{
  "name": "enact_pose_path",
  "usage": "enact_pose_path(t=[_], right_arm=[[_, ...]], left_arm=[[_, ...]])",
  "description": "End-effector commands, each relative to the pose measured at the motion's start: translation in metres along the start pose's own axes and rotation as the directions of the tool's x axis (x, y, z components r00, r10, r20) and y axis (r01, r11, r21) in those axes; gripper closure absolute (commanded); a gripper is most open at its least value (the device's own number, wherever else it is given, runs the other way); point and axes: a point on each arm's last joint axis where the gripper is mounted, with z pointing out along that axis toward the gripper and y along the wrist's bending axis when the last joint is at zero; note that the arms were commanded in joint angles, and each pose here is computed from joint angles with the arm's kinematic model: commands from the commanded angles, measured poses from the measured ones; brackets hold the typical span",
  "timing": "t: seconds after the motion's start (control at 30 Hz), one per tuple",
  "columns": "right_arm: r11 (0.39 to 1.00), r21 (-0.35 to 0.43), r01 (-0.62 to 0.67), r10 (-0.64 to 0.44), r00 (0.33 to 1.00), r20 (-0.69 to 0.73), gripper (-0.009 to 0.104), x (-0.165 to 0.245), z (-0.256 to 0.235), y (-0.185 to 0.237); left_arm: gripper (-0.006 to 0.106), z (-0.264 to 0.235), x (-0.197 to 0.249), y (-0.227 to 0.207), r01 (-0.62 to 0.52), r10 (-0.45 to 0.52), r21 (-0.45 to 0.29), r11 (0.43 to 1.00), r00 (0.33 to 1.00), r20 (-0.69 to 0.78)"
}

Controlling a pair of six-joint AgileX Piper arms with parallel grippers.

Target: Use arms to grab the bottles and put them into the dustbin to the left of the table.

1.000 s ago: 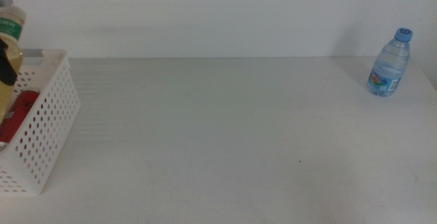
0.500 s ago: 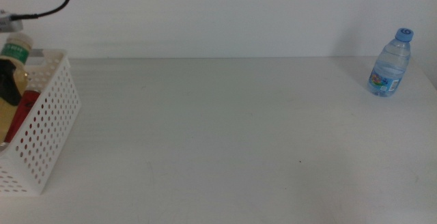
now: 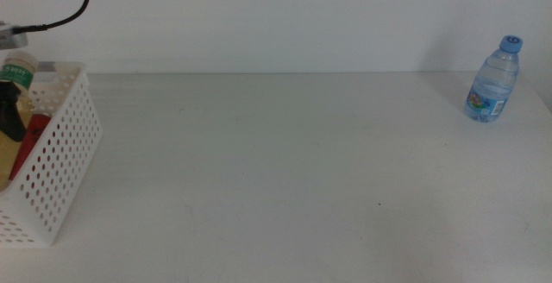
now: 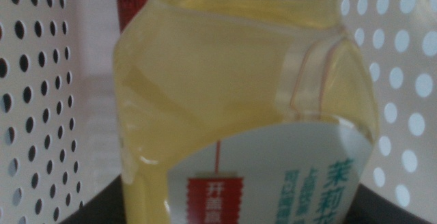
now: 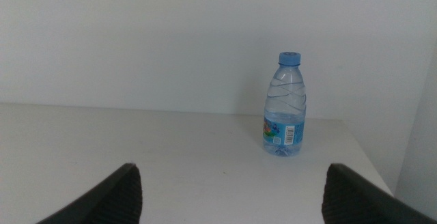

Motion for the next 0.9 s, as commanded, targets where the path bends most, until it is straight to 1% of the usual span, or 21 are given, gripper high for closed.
enact_pose_path(t=[0.0,0.1,0.5,0.8,0.87], right_arm=[[1.000,0.001,0.020,-0.020,0.994,0.111,0.019,-0.011,-0.003,0.000],[1.000,0.001,0.020,-0.020,0.994,0.111,0.019,-0.011,-0.003,0.000],[1.000,0.001,0.020,-0.020,0.994,0.111,0.019,-0.011,-0.003,0.000],[1.000,0.001,0.020,-0.020,0.994,0.111,0.019,-0.011,-0.003,0.000],[1.000,0.001,0.020,-0.020,0.994,0.111,0.019,-0.011,-0.003,0.000]], left_arm=[[0.088,-0.041,0.008,-0.012,0.005,-0.006,0.016,1.000,0.999,0.050],[0.088,-0.050,0.010,-0.015,-0.017,0.016,0.010,1.000,0.997,0.071],[0.088,-0.069,0.015,-0.020,-0.023,0.024,-0.007,1.000,0.993,0.118],[0.088,-0.073,0.016,-0.023,-0.017,0.016,0.008,1.000,0.991,0.133],[0.089,-0.064,0.019,-0.023,-0.015,0.012,0.023,1.000,0.994,0.105]])
